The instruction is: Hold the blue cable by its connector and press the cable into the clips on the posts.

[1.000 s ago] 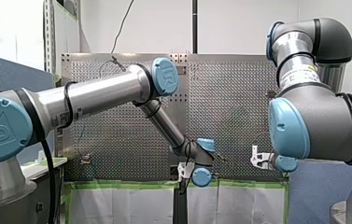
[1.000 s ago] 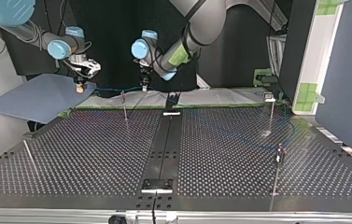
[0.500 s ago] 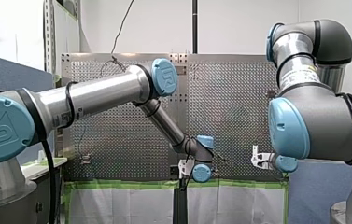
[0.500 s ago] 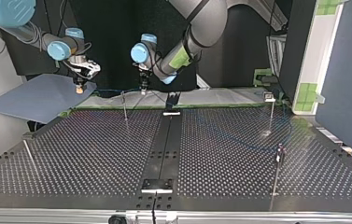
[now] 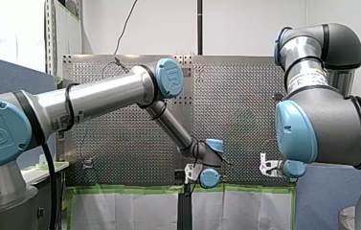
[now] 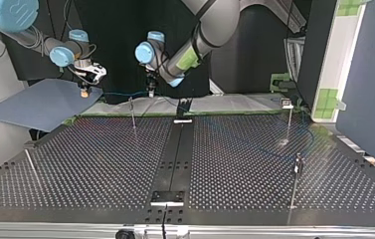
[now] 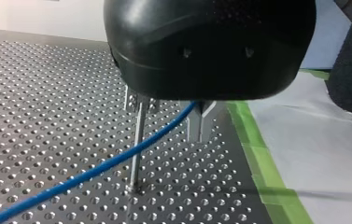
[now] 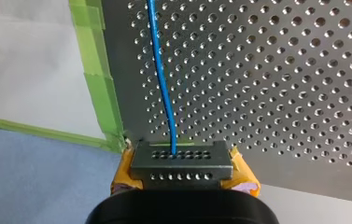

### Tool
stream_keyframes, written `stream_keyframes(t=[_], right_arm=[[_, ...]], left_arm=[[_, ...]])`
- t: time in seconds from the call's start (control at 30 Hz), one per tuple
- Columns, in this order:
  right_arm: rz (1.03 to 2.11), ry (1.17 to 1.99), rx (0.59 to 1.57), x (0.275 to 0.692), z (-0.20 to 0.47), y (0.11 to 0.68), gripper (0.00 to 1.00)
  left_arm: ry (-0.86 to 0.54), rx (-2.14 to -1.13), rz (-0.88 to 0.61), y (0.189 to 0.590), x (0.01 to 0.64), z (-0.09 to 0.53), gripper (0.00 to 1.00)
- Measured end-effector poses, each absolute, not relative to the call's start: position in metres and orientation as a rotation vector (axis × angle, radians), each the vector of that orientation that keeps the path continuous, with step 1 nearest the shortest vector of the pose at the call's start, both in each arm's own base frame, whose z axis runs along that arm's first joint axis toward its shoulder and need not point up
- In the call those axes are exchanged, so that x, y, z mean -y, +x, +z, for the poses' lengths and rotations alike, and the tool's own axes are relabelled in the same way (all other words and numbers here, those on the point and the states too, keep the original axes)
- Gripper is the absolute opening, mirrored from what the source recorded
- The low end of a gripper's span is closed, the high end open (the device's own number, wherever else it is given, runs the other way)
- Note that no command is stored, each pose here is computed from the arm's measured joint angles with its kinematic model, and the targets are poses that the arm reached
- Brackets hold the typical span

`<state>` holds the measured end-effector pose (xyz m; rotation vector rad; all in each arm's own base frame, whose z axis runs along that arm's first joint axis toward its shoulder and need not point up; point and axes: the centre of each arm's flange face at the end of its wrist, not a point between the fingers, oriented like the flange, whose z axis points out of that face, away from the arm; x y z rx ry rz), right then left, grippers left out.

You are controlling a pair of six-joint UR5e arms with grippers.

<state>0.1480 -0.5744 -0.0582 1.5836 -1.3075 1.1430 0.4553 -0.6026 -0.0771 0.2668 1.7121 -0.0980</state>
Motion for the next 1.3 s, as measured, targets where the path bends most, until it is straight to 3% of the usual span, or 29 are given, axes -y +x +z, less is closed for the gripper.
stream_keyframes(t=[0.2, 0.67, 0.87, 1.3], right_arm=[[1.145, 1.623, 1.279, 0.573, -0.050, 0.150, 0.00], [1.205, 1.602, 1.280, 0.579, -0.044, 0.148, 0.00], [1.231, 1.586, 1.288, 0.581, -0.042, 0.149, 0.00], [1.330, 1.591, 1.206, 0.591, -0.035, 0.167, 0.00]], left_arm=[[0.267, -1.711, -0.089, 0.449, 0.609, -0.068, 0.00], [0.278, -1.689, -0.089, 0.457, 0.622, -0.048, 0.00], [0.266, -1.680, -0.105, 0.471, 0.616, -0.049, 0.00], [0.229, -1.678, -0.106, 0.504, 0.602, -0.064, 0.00]])
